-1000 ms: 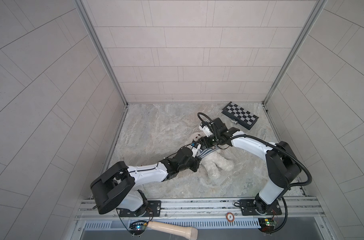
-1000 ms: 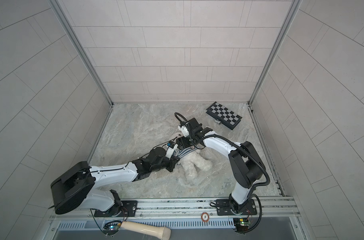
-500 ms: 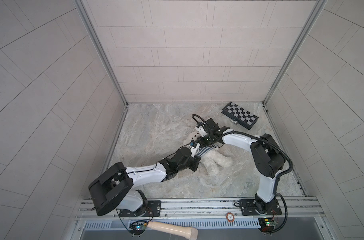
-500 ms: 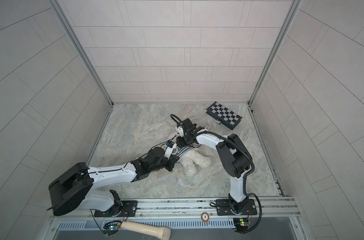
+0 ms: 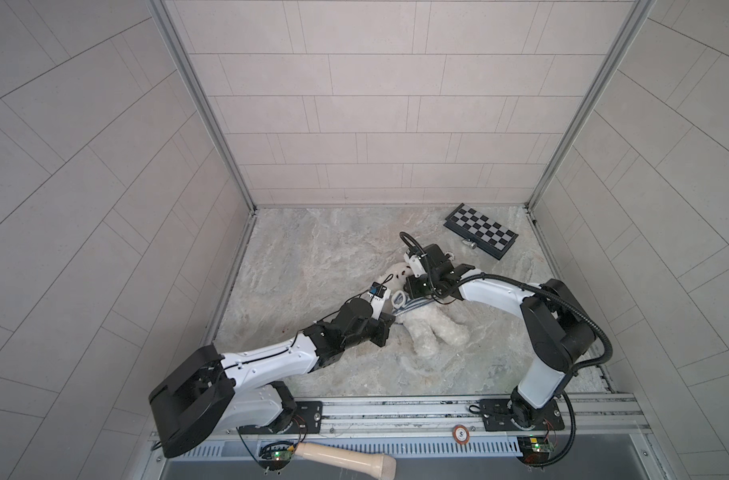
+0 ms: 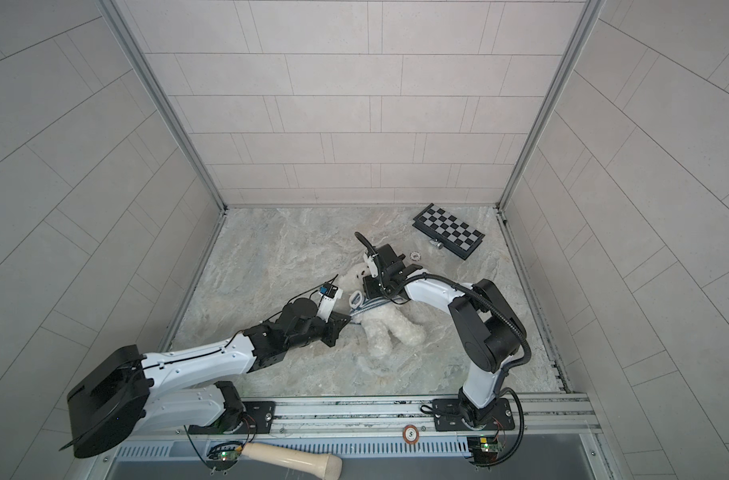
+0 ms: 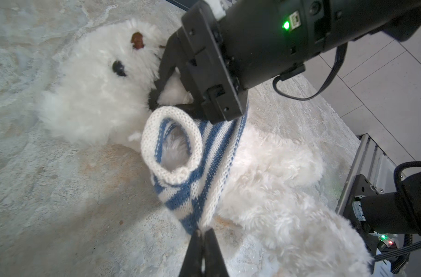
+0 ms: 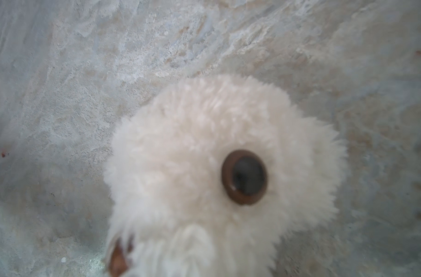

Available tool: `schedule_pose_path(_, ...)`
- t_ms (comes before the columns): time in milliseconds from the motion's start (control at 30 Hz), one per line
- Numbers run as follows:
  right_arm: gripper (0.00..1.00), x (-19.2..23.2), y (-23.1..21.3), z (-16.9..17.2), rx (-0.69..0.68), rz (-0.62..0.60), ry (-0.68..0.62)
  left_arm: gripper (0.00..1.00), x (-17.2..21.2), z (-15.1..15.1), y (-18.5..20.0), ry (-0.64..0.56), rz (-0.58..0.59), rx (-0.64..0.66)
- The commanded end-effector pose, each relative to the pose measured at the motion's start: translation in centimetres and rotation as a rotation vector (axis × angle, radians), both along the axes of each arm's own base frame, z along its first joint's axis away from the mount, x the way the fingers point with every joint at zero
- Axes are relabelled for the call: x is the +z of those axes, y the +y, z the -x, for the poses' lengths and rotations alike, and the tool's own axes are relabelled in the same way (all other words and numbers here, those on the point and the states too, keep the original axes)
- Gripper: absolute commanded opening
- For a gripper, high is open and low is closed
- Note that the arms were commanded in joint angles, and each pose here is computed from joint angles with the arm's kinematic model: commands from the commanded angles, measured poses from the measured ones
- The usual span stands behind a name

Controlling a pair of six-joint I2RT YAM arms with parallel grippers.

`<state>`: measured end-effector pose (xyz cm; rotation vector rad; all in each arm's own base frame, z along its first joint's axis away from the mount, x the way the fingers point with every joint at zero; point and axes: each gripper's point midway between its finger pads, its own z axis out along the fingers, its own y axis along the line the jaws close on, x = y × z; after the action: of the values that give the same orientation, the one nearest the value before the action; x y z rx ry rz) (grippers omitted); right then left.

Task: Dress the teddy bear
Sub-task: 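Grasp the bear's head with the right gripper while left holds the sleeve, then lift the bear upright by its head with the right gripper while left holds sleeve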

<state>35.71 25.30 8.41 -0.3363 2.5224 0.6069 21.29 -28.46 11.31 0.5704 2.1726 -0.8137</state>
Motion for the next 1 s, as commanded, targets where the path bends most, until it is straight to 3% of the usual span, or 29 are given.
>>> schedule_pose_path(0, 0.00, 6.1, -0.2, -2.2, -0.089, -0.159, -0.147, 0.00, -1.8, 1.7, 1.2, 0.041, -0.053, -0.033)
schedule_pose_path(267, 0.00, 14.7, -2.0, -2.0, -0.209, -0.402, -0.387, 0.00, -0.8, 3.6, -0.1, 0.014, 0.017, -0.118)
schedule_pose_path(500, 0.00, 19.3, -4.0, -0.4, -0.252, -0.434, -0.497, 0.00, -0.8, 4.9, -0.2, 0.004, 0.023, -0.154)
schedule_pose_path(767, 0.00, 23.6, -4.4, 1.4, -0.208, -0.483, -0.590, 0.00, -1.4, 5.2, 1.2, 0.002, -0.005, -0.123)
schedule_pose_path(967, 0.00, 25.8, -0.5, 4.3, 0.015, -0.504, -0.660, 0.00, 2.7, 3.6, 0.2, -0.070, 0.092, -0.077)
